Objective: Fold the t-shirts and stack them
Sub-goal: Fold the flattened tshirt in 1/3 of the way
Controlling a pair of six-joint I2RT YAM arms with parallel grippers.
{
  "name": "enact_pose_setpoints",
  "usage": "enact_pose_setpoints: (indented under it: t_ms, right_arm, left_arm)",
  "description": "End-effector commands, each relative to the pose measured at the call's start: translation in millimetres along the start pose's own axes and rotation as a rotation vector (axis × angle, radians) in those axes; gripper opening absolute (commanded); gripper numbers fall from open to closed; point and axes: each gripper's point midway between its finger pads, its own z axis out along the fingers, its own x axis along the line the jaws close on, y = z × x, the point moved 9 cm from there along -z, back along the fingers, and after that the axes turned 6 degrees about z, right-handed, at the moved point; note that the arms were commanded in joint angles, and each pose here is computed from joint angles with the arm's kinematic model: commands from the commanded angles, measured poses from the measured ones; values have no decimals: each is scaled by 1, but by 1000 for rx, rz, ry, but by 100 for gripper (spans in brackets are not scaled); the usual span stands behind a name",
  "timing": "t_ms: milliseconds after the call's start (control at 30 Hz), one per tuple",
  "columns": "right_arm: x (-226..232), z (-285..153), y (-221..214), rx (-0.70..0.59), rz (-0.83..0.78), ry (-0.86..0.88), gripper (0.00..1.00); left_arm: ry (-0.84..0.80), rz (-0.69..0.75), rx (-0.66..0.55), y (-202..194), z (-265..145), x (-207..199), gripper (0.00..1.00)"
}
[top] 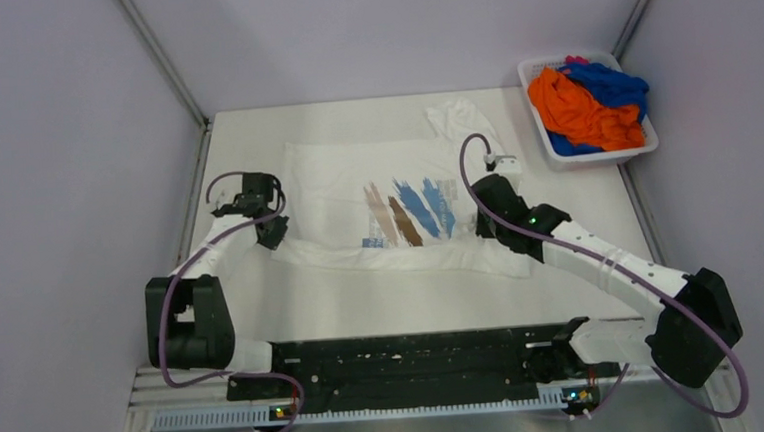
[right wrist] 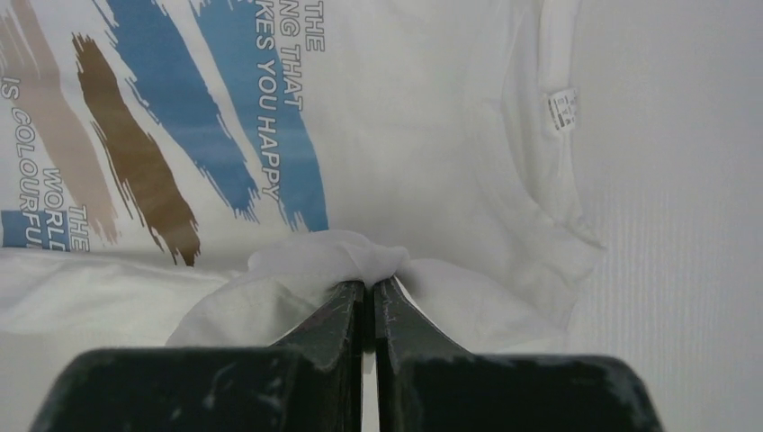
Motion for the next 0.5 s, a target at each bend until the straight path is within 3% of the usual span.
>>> enact_pose_setpoints:
  t_ms: [0,267,467]
  right_arm:
    - [10,7,41,-116,0,35,0]
    - [4,32,65,-120,-25,4,0]
    - [4,50,70,-99,-140,-16,0]
  left_arm:
    - [-47,-40,-38,18,1,-22,0]
    - [-58,-27,-99,34,3,-33,0]
    - [-102,-28,-140,37,0,-33,0]
